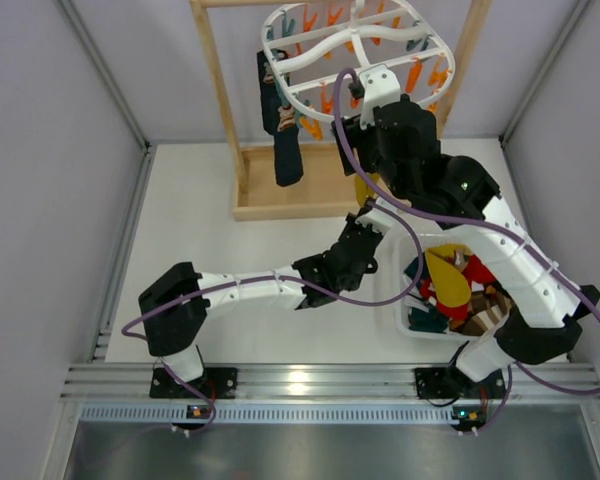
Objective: Remove the socks clipped to the hanger
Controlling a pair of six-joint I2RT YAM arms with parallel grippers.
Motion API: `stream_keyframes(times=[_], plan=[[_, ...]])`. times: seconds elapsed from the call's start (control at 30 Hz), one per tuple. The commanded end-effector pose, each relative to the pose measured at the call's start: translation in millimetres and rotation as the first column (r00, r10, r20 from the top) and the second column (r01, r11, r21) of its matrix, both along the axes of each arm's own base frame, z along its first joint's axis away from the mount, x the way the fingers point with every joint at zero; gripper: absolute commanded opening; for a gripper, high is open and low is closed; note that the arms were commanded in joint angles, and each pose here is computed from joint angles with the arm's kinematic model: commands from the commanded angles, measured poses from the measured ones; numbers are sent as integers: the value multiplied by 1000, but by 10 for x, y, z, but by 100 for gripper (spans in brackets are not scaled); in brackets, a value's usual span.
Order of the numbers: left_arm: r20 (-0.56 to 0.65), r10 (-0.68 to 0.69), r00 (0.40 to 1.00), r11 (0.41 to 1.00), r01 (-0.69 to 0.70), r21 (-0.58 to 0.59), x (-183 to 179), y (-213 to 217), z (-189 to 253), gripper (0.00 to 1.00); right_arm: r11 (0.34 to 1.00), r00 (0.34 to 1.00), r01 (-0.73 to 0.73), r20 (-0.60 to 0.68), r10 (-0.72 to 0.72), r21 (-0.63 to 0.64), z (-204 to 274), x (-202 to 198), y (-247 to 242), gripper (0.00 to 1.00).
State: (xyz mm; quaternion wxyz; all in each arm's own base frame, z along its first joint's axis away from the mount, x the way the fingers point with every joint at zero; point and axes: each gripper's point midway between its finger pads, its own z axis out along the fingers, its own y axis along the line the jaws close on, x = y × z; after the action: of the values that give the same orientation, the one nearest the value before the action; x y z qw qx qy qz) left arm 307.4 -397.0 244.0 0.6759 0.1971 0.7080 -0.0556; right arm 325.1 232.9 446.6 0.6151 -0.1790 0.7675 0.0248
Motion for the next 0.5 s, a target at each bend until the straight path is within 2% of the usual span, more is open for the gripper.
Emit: stream_keyframes(times=[0.0,0.47], plan=[[14,-16,1000,999,17,-50,-10,-127,155,0,999,998,46,36,-46,13,154,49,-107,73],[23,-49,999,997,50,-59,-83,-231,226,0,999,999,41,19,-41,14,49,341,86,63]])
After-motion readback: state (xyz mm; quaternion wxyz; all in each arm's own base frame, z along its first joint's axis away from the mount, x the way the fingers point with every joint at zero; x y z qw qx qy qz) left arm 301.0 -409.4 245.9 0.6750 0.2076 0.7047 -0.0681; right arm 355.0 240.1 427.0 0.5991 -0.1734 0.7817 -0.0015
